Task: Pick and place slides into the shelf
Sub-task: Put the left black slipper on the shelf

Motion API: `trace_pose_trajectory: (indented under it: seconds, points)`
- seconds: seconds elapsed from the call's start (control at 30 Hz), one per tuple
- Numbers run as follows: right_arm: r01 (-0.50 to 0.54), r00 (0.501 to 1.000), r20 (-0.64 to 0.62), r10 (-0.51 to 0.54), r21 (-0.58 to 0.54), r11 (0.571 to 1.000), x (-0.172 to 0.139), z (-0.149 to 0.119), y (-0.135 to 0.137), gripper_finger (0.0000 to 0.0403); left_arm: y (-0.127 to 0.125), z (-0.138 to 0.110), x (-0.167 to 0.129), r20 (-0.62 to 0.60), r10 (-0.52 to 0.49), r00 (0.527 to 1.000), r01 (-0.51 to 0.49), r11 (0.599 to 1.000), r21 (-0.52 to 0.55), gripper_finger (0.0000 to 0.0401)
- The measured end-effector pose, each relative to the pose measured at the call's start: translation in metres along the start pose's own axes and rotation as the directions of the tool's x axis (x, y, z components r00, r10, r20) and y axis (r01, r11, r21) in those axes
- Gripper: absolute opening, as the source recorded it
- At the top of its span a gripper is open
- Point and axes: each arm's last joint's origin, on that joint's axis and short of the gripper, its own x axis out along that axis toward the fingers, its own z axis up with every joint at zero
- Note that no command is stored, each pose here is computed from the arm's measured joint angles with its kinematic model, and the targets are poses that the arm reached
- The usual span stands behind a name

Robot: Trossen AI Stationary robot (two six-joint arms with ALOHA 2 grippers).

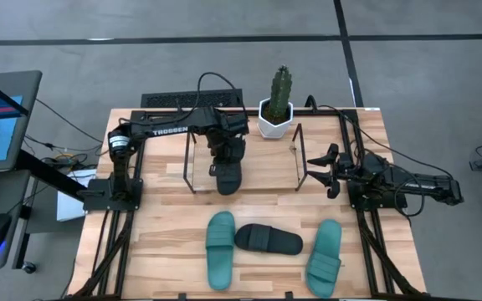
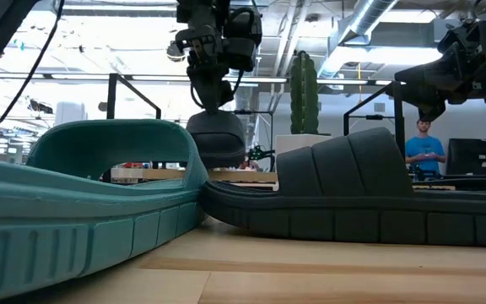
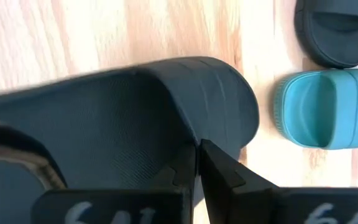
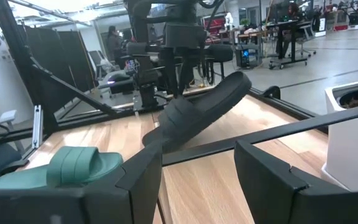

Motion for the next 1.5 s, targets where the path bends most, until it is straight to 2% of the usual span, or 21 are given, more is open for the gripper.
trace_pose_trajectory:
  seconds: [0.43,1.07,1.33,1.5]
  points:
    - [0.000,1.000,0.000,0.000,0.000,1.000,0.000,0.000,0.000,0.0194,0.002,0.004,-0.001,0.051,-0.010,0.999,0.009,1.000,0.016,0.0000]
    - [0.000,1.000,0.000,0.000,0.000,1.000,0.000,0.000,0.000,0.0194,0.000,0.001,0.000,0.031,-0.038,0.999,0.038,0.999,0.002,0.0000]
    - [0.000,1.000,0.000,0.000,0.000,1.000,0.000,0.000,0.000,0.0193,0.000,-0.007,0.016,-0.024,-0.058,0.998,0.058,0.998,-0.019,0.0000]
    - [0.001,1.000,0.000,-0.001,0.000,1.000,0.000,0.000,0.000,0.0194,0.001,-0.005,0.019,-0.001,-0.036,0.999,0.036,0.999,-0.006,0.0000]
